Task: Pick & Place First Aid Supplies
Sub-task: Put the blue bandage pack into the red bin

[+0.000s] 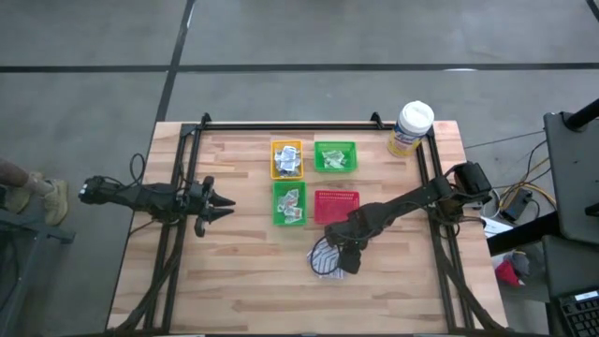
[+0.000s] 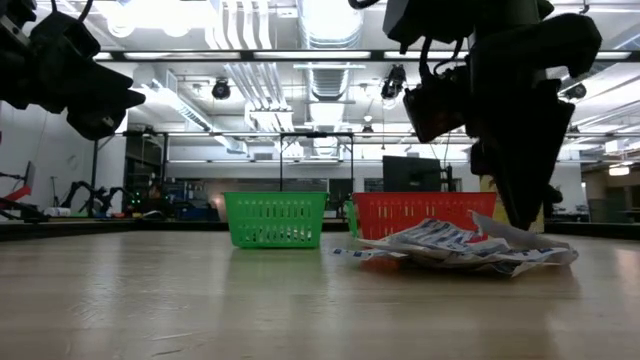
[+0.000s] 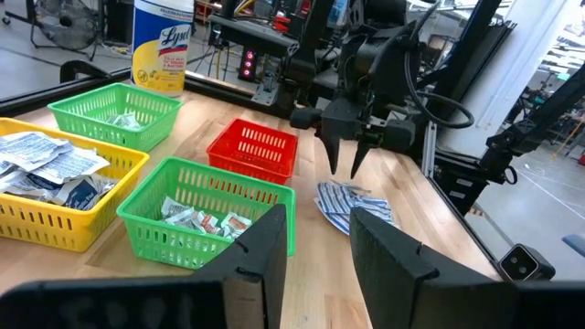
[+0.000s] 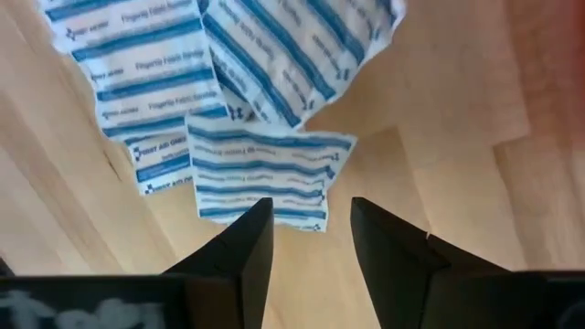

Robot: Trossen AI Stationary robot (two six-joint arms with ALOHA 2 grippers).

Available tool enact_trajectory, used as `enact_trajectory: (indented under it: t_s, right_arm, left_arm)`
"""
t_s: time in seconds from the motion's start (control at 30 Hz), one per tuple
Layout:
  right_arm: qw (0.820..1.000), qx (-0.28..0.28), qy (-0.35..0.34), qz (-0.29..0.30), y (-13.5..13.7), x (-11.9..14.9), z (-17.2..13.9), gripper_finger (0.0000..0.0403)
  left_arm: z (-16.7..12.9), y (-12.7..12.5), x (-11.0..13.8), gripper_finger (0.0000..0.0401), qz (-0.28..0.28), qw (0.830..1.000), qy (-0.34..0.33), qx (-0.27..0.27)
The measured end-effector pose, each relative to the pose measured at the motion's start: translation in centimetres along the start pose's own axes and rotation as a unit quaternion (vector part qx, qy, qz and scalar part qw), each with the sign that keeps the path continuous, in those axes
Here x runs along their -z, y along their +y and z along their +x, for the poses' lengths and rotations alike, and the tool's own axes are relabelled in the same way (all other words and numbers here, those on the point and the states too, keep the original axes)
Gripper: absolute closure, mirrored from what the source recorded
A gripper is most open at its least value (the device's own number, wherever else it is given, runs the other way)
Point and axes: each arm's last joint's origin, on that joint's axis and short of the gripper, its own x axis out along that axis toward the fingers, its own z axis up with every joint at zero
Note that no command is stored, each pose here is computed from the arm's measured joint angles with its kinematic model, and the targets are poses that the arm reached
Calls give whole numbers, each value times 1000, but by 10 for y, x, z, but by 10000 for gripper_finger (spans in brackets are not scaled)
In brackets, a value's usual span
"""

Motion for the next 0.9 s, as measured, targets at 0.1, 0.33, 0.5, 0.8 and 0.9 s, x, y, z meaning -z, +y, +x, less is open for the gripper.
enact_trajectory:
  t_s: [0.1,0.33,0.5,0.8,0.9]
  right_arm:
    - [1000,11,-12,-3,0,-1,-2,257]
    - [997,46,-51,-31,-3,-7,-5,262]
    - [991,64,-60,-102,-5,-8,-5,263]
    - [974,74,-59,-208,-7,-10,-5,248]
    - [970,63,-53,-228,-6,-10,-4,244]
  left_arm:
    - [0,0,0,286,0,1000,0,0]
    - [0,0,0,286,0,1000,0,0]
    - [0,0,0,286,-1,1000,0,0]
    - [0,0,0,286,-3,1000,0,0]
    - [0,0,0,286,-5,1000,0,0]
